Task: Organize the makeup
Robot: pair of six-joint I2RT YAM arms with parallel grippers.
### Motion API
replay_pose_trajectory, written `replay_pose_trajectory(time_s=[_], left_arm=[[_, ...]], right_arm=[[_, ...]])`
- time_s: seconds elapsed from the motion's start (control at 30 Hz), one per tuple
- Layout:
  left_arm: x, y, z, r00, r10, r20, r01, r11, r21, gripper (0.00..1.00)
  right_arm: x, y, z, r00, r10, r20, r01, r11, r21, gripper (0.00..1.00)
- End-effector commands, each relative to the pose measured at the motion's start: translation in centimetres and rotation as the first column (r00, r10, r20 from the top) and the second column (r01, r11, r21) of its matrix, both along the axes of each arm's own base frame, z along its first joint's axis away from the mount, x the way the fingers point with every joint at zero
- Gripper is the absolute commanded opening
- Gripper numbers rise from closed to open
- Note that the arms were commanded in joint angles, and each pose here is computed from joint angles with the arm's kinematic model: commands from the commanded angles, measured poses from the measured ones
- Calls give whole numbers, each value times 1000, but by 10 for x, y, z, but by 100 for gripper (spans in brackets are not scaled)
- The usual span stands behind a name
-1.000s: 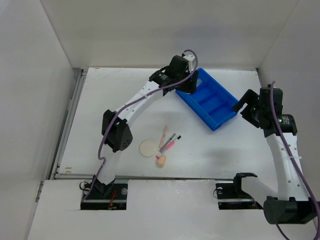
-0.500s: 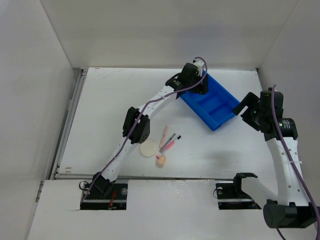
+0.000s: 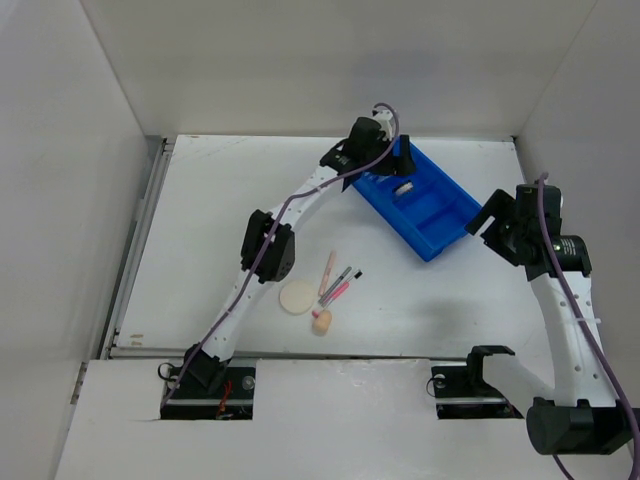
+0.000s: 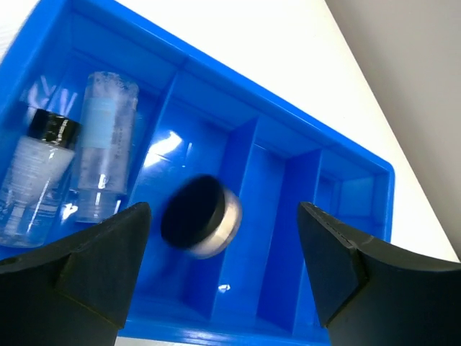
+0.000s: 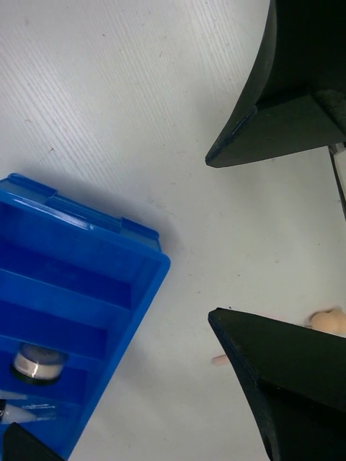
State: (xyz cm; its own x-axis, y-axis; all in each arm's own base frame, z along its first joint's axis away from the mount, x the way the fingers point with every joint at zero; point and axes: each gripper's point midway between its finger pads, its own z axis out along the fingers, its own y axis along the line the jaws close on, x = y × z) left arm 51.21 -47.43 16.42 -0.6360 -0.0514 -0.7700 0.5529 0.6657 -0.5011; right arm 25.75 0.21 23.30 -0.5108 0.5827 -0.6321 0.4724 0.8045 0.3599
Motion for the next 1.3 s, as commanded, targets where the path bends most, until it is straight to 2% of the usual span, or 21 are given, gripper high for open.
replay_pose_trajectory(time_s=[0.0,0.1,0.17,0.2,0.27,0.3,0.37,0.4,0.43,0.5,0.53,0.6,0.67,0.7,0.77,0.83,0.9,0.97,1.07,1.13,1.27], left_arm=[[-11,-13,59,994,-60,90,68,993,-93,80],[-15,-10,75,992,-62,114,73,992,-99,81],[-22,-8,84,990,-82,117,93,991,-97,78],[-30,-1,111,985,-83,149,99,989,-106,73],[-40,11,119,985,-81,150,93,993,-78,73],[-55,25,161,977,-67,200,87,992,-94,73],[-64,49,153,982,-4,187,6,1000,-13,77],[-83,71,182,979,21,202,-22,1000,-1,77],[-91,86,186,980,54,193,-60,998,22,78],[-97,127,170,968,182,171,-205,971,124,78],[-112,152,193,951,245,188,-269,956,116,78],[-124,206,165,913,381,144,-406,880,247,79],[-152,249,169,872,476,119,-489,825,283,81],[-159,271,151,846,521,113,-526,779,342,81],[-184,299,156,815,566,127,-570,742,354,81],[-205,325,133,797,591,124,-580,689,435,81],[-226,344,137,777,615,132,-606,675,420,81],[-239,353,125,776,620,120,-602,669,436,81],[-254,372,130,740,657,143,-652,649,392,81],[-264,381,137,727,671,149,-669,642,375,81],[-269,393,135,708,686,168,-684,608,403,81]], right_arm=[[2,-4,8,999,-21,24,21,1000,-16,85],[2,-4,8,999,-21,24,21,1000,-16,85],[2,-5,8,1000,-14,23,15,1000,-23,85],[2,-3,8,1000,-8,23,8,1000,-17,85],[7,-1,12,999,11,42,-10,1000,-17,85],[7,2,12,999,22,42,-21,1000,-7,85],[12,14,13,996,77,51,-78,997,11,85],[14,19,12,993,97,60,-98,995,10,85],[17,29,12,989,132,67,-134,991,16,85],[18,58,9,976,204,82,-207,978,33,84],[17,69,-2,974,219,57,-222,974,44,83],[13,106,-12,959,279,47,-281,957,75,82],[4,138,-35,935,355,-3,-353,932,86,82],[1,154,-41,920,391,-15,-389,918,81,82],[-20,203,-65,835,544,-83,-540,839,62,84],[-46,248,-73,701,709,-84,-707,705,52,88],[-64,276,-87,596,794,-118,-796,604,45,95],[-90,309,-89,481,870,-105,-872,488,44,96],[-109,343,-107,393,908,-148,-908,408,92,98],[-112,357,-130,384,898,-214,-900,416,132,98],[-112,363,-161,400,873,-279,-882,449,141,90]])
